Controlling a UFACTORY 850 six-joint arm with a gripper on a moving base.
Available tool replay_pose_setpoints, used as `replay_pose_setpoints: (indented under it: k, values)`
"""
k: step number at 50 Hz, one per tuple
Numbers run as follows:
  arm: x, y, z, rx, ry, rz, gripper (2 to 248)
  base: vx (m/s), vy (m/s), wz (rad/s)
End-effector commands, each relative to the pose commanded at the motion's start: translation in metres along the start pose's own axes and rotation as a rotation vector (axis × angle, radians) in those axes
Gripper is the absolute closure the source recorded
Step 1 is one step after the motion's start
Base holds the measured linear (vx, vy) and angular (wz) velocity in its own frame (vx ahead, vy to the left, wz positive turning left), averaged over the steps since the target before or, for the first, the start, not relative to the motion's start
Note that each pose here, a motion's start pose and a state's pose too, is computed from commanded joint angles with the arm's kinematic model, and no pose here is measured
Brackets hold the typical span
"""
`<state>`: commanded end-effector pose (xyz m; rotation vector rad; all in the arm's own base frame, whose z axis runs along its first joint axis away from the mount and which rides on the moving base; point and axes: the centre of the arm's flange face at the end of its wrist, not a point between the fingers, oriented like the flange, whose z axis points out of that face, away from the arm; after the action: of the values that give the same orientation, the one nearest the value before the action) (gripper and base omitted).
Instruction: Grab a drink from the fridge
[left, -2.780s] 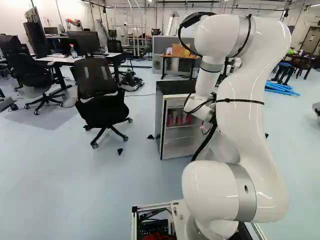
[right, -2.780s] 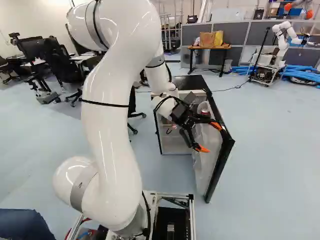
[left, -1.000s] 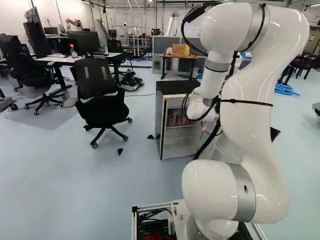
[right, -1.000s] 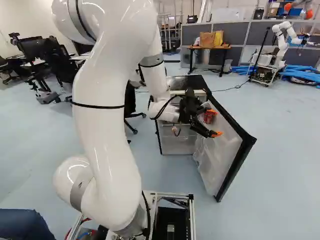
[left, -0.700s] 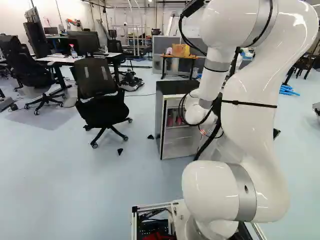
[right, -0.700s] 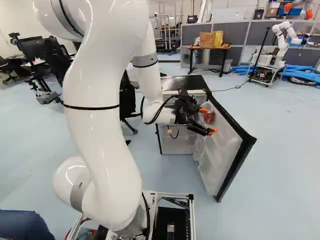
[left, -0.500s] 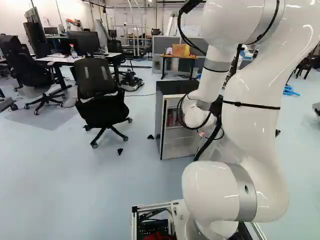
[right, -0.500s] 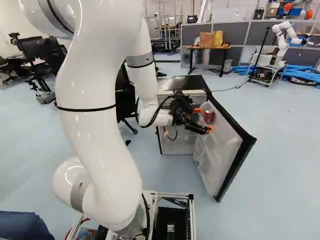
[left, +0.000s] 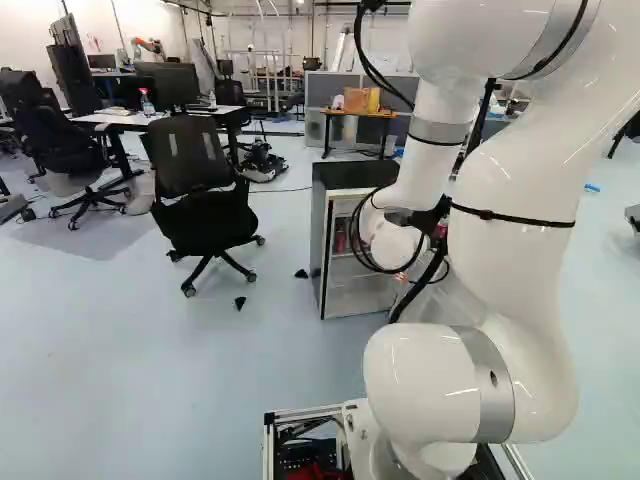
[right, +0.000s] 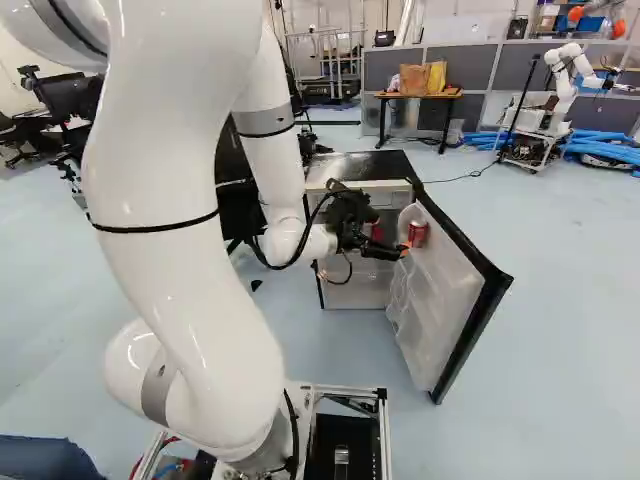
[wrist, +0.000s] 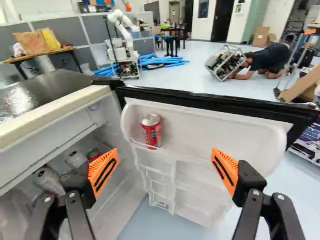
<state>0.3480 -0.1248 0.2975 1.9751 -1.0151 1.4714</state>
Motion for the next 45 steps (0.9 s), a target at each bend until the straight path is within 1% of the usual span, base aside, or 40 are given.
replay_pose_setpoints:
  k: [27, 45]
  values:
    - [-0.005, -0.023, -0.003, 0.26, -0.032, -0.11, 3, 0.0, 0.0, 0.0]
    - [-0.022, -0.038, -0.001, 0.428, -0.066, -0.2, 3, 0.0, 0.0, 0.0]
